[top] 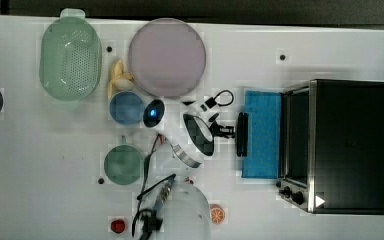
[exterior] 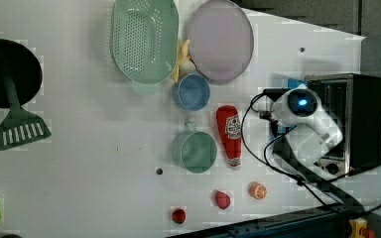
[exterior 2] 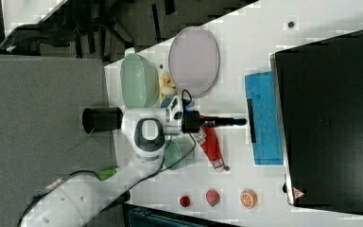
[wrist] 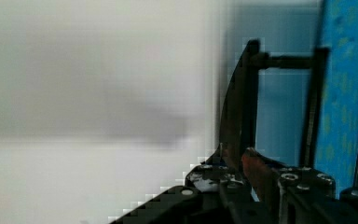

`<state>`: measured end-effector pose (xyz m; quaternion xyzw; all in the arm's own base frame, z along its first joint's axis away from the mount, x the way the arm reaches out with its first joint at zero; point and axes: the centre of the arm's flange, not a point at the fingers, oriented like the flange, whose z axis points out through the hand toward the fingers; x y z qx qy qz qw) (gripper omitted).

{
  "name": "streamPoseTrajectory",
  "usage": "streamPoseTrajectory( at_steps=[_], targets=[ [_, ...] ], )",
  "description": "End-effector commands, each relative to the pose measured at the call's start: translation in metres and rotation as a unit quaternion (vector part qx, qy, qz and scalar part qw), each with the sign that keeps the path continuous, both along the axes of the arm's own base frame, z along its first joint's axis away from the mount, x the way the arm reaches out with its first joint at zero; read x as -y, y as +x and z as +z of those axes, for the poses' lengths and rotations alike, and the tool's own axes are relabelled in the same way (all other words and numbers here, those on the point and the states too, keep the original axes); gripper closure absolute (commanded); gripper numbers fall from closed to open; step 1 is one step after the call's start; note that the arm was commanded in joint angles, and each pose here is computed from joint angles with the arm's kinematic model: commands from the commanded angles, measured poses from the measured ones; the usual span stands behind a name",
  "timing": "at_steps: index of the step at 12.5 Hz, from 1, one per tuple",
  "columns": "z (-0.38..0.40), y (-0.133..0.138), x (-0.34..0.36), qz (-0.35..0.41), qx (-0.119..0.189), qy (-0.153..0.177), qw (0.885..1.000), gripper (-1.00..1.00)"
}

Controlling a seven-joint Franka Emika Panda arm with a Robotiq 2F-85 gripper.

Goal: Flap open oven.

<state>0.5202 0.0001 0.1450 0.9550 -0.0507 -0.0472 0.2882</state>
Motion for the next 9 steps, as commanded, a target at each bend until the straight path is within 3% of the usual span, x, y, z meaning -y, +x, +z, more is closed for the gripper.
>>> streamPoseTrajectory(
  at_steps=[1, 5, 9],
  targets=[
    [0.094, 0.034, 0.007, -0.081, 0.118, 0.057, 0.988, 0.65],
    [0.182, 0.037, 0.014, -0.201, 0.181, 0.150, 0.951, 0.65],
    [0.258, 0.023, 0.019, -0.287, 0.177, 0.215, 0.916, 0.65]
  ],
)
